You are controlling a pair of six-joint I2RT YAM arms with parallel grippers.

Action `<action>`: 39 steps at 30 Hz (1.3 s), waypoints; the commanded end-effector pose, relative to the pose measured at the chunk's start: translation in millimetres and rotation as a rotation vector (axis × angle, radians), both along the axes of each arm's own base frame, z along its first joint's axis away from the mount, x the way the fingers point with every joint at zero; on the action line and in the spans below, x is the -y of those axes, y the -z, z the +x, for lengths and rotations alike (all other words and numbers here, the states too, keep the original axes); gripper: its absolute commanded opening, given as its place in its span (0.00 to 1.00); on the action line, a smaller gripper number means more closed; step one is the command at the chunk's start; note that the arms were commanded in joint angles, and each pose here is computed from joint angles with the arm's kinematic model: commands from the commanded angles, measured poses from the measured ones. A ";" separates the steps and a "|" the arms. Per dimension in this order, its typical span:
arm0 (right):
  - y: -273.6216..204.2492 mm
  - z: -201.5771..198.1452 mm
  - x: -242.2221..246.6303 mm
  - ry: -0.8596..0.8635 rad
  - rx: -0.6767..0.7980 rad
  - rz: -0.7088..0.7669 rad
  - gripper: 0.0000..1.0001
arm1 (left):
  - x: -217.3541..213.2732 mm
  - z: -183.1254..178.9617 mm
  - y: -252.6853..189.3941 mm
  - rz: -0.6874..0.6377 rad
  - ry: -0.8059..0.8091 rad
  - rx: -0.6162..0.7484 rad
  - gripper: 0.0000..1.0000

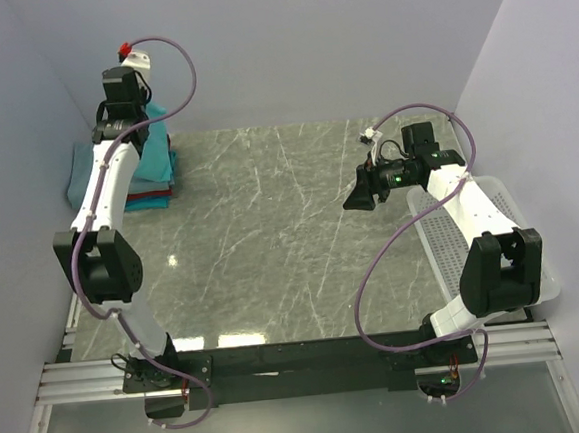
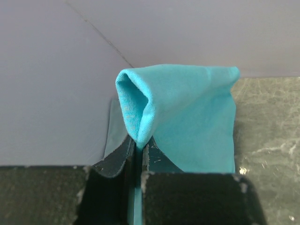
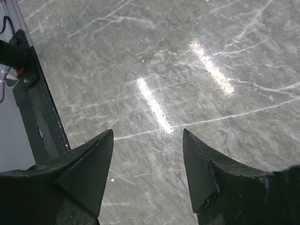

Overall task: Fold and stack the t-shirts
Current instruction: Neatly place the folded tshirt to the corner, then reset both grippers

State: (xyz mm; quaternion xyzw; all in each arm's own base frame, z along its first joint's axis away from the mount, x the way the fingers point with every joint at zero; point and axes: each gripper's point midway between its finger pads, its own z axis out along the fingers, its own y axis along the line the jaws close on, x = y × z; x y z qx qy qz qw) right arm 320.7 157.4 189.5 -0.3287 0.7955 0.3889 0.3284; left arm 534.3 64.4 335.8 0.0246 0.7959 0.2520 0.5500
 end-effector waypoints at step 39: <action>-45.0 31.7 76.4 0.350 0.350 -0.264 0.75 | 27.6 -86.8 -41.9 -0.889 0.392 0.255 0.99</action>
